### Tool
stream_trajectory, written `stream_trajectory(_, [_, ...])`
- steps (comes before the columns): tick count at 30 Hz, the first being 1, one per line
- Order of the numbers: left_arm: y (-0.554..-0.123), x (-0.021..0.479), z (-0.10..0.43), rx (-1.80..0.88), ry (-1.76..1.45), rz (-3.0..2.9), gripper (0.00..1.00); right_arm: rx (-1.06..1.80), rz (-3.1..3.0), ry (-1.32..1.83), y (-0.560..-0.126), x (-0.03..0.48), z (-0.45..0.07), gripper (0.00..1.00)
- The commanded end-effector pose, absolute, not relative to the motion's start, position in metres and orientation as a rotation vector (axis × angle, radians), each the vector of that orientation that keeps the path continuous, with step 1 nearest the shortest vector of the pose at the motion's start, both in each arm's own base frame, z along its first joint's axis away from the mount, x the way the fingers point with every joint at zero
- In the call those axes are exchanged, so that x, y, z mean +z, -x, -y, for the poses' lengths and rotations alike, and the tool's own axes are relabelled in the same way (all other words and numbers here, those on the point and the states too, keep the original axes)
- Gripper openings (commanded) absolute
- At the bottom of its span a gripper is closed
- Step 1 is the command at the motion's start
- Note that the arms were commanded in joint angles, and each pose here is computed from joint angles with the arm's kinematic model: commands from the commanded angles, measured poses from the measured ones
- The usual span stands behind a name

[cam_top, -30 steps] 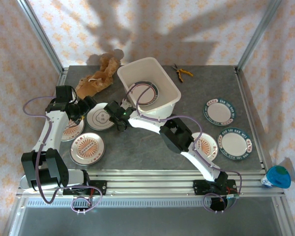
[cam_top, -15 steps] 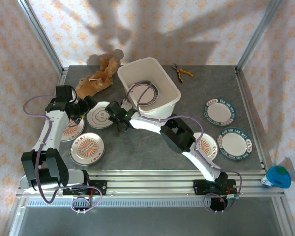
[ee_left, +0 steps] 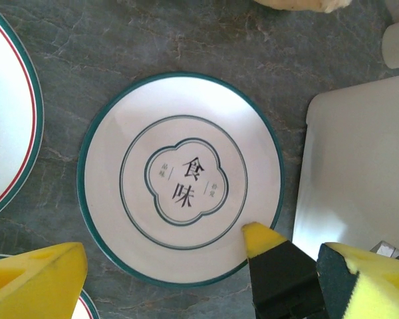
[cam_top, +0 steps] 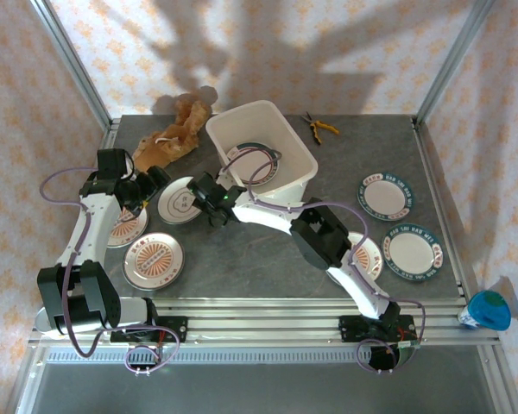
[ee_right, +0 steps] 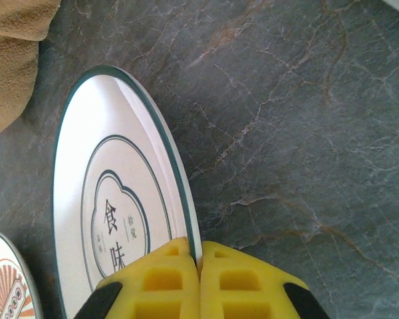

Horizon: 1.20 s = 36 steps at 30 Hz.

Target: Place the plates into the plastic bin on the countertop

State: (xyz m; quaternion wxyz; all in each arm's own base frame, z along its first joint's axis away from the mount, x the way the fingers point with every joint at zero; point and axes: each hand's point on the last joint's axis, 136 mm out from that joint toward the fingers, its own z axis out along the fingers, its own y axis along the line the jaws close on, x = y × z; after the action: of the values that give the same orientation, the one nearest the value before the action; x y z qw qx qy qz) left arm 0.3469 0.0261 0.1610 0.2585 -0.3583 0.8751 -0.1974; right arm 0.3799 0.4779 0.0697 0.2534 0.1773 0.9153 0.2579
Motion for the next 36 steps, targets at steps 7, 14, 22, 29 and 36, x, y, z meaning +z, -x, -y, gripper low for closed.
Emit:
stream_trajectory(7, [-0.355,0.181,-0.022,-0.601,0.953,-2.268,0.91,0.656,-2.433,-0.486,-0.391,0.118,-0.451,0.0])
stream_trajectory(14, [-0.354,0.185,-0.021,-0.604,0.943,-2.257,0.91,0.722,-2.405,-0.46,-0.389,0.139,-0.454,0.0])
stream_trajectory(22, [-0.351,0.189,-0.022,-0.592,0.935,-2.25,0.91,0.818,-2.392,-0.417,-0.385,0.158,-0.464,0.0])
stream_trajectory(29, [-0.348,0.193,-0.022,-0.587,0.926,-2.241,0.91,0.903,-2.409,-0.364,-0.38,0.168,-0.477,0.0])
stream_trajectory(36, [-0.346,0.199,-0.022,-0.579,0.915,-2.236,0.91,0.973,-2.453,-0.333,-0.373,0.161,-0.495,0.0])
